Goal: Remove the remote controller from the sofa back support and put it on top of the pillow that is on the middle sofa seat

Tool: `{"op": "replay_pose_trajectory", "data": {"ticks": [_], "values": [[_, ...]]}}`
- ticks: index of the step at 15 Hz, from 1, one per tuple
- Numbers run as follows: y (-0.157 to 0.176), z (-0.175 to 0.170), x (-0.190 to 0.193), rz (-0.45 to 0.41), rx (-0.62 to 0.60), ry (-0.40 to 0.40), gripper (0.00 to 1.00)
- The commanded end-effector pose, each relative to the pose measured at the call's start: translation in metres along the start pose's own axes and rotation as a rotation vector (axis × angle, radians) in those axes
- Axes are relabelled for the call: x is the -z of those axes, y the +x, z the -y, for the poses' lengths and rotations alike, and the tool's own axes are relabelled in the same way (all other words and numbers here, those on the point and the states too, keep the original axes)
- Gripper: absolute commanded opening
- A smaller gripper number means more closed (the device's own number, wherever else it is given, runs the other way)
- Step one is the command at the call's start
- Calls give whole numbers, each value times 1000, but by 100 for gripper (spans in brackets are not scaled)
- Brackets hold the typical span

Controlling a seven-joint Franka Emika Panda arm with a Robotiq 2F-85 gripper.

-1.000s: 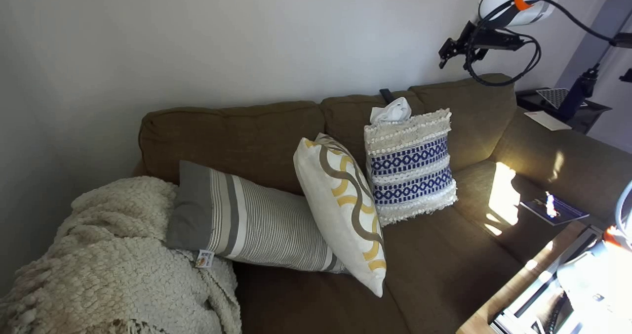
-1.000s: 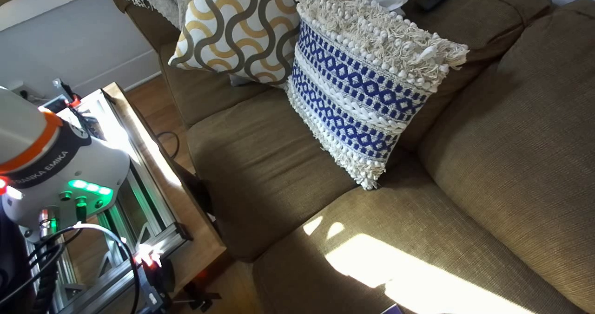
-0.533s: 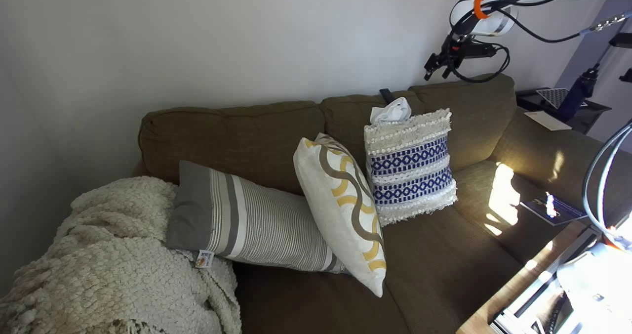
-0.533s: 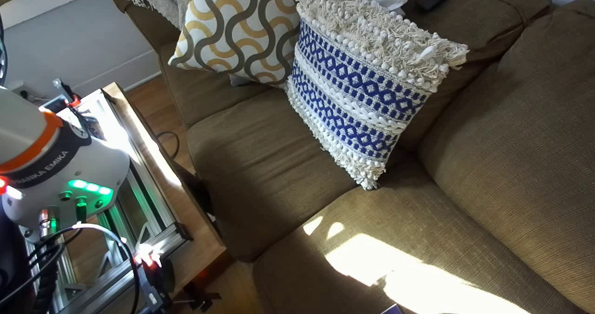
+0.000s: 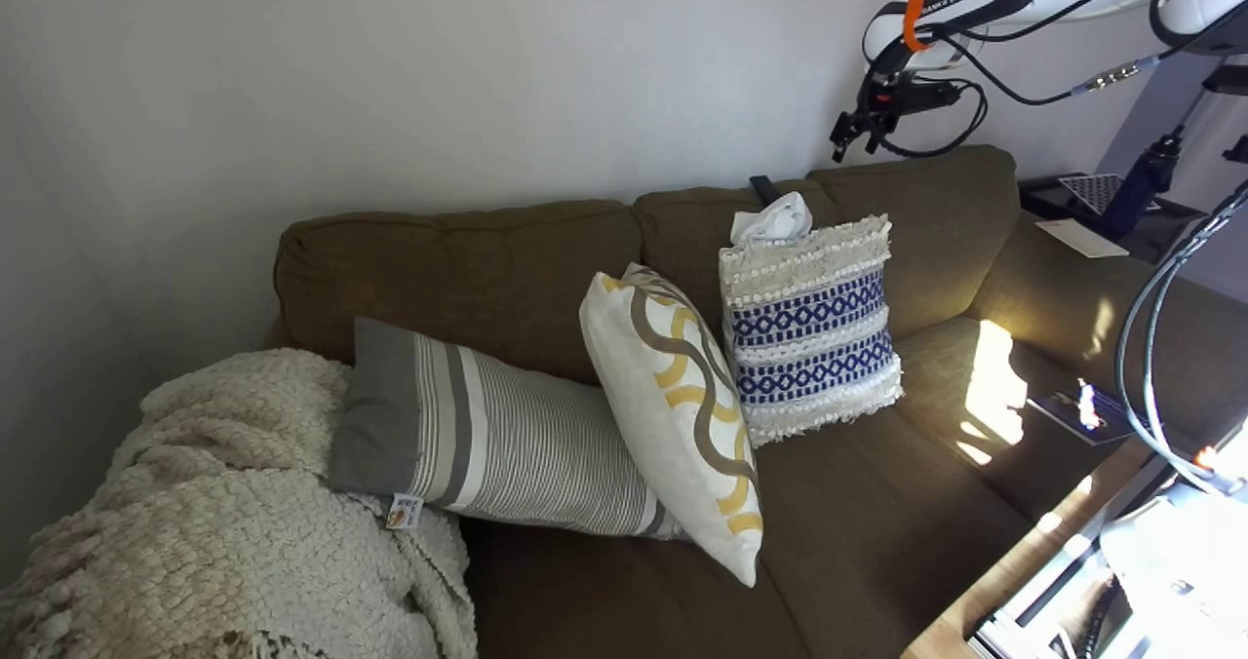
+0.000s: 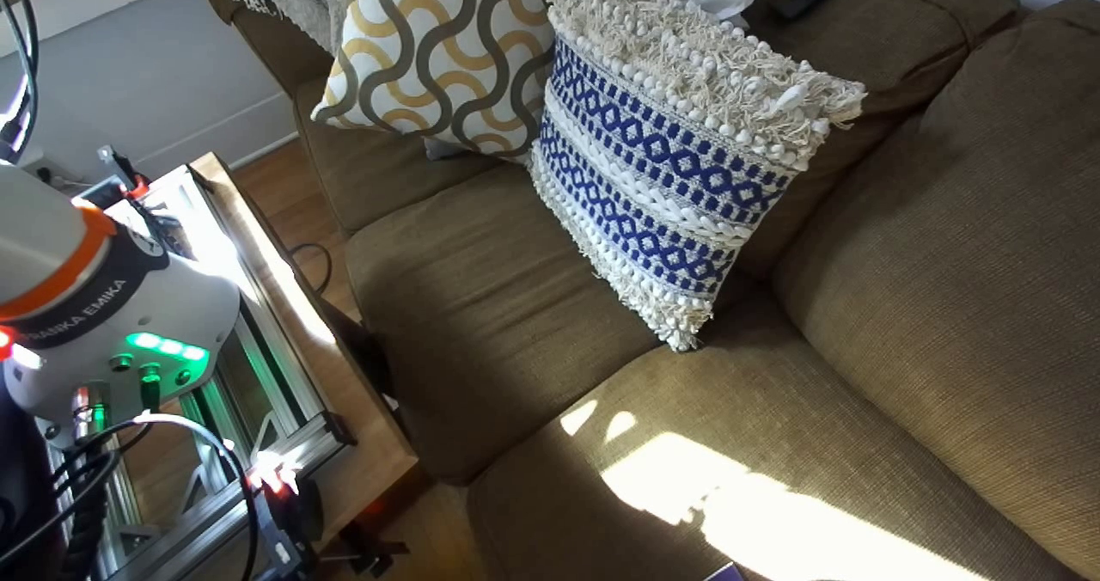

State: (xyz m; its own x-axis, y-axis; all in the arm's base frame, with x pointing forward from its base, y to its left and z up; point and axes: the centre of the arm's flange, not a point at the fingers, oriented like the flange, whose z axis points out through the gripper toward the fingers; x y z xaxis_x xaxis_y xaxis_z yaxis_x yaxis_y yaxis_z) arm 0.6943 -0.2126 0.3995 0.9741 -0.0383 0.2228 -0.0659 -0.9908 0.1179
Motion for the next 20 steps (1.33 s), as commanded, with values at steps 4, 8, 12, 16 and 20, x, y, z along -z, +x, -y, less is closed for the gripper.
{"op": "replay_pose_trajectory", "data": {"ticks": [4,8,12,16,20], "values": [[11,16,-45,-296,-143,-2,100],[33,39,-98,-324,-80,76,100],[56,50,-139,-306,-39,87,100],[68,42,-171,-290,-58,72,100],[75,38,-193,-283,-65,88,100]]}}
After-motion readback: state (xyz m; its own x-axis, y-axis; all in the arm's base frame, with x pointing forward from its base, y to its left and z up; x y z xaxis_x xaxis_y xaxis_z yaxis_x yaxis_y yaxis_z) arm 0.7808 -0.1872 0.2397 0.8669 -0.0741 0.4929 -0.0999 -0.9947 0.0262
